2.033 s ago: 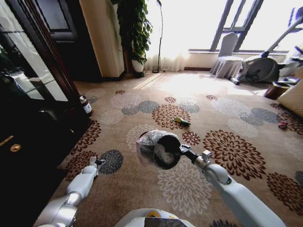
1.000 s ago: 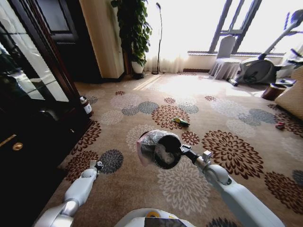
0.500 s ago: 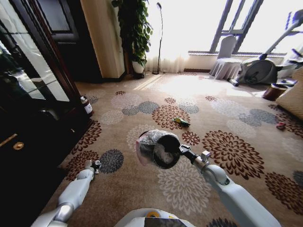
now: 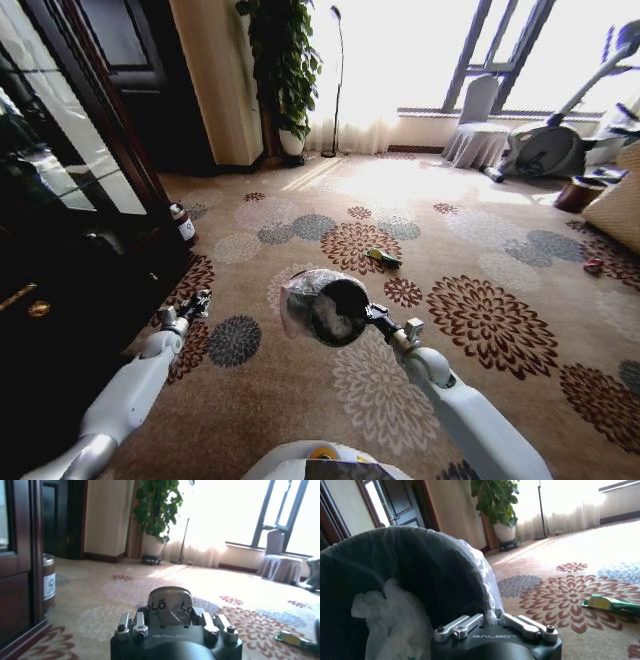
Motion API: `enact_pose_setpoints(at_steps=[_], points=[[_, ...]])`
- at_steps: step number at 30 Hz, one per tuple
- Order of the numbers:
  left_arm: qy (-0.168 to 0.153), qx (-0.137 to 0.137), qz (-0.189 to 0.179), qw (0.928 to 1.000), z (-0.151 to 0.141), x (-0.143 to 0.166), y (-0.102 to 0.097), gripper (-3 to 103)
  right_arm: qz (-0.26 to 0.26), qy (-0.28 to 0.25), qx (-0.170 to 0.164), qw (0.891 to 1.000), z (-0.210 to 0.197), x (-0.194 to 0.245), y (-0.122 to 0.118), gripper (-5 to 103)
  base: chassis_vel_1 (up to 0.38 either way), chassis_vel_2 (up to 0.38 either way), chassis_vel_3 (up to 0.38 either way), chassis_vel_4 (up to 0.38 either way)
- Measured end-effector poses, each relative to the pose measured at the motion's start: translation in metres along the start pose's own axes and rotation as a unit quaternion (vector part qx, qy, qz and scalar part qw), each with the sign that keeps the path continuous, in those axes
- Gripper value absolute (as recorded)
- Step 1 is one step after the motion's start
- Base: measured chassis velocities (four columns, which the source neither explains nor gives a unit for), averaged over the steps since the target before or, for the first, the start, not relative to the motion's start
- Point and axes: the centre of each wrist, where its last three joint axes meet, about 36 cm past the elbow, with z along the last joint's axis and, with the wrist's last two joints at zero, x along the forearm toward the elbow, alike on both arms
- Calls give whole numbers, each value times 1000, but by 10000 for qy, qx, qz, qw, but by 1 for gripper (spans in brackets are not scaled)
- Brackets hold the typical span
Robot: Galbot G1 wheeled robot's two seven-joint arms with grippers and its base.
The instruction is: Pick up the trash from the ground and place it into the trash bin.
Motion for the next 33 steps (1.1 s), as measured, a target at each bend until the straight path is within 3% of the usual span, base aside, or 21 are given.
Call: enact_pose_setpoints(at_steps=[1, 3, 7, 8, 11, 14, 22, 25, 33], points=[[-205, 5, 314, 9993, -12, -2, -6, 50, 204, 57, -94, 9997, -6, -12, 8, 0, 0, 0, 0, 0], [-291, 12, 447, 9986, -17, -3, -9, 50, 287, 79, -147, 9994, -9, -17, 11, 0, 0, 0, 0, 0], [-775, 45, 1219, 9895, -43, -8, -30, 50, 1079, 265, -1028, 9885, -50, -59, 28, 0, 0, 0, 0, 0], [-775, 45, 1219, 9895, -43, -8, -30, 50, 1079, 265, -1028, 9885, -50, -59, 28, 0, 0, 0, 0, 0], [-1003, 1, 1555, 9827, -56, -11, -38, 50, 1392, 428, -1629, 9758, -77, -85, 36, 0, 0, 0, 0, 0], [-1191, 2, 1654, 9790, -66, -15, -39, 50, 1447, 488, -1790, 9719, -84, -93, 41, 0, 0, 0, 0, 0], [-1545, 136, 1937, 9687, -91, -28, -39, 50, 1371, 640, -1847, 9711, -86, -109, 54, 0, 0, 0, 0, 0], [-1647, 235, 2088, 9637, -98, -33, -40, 50, 1338, 742, -1719, 9732, -83, -124, 64, 0, 0, 0, 0, 0], [-1714, 406, 2628, 9486, -117, -45, -53, 50, 1013, 993, -999, 9848, -81, -155, 111, 0, 0, 0, 0, 0]])
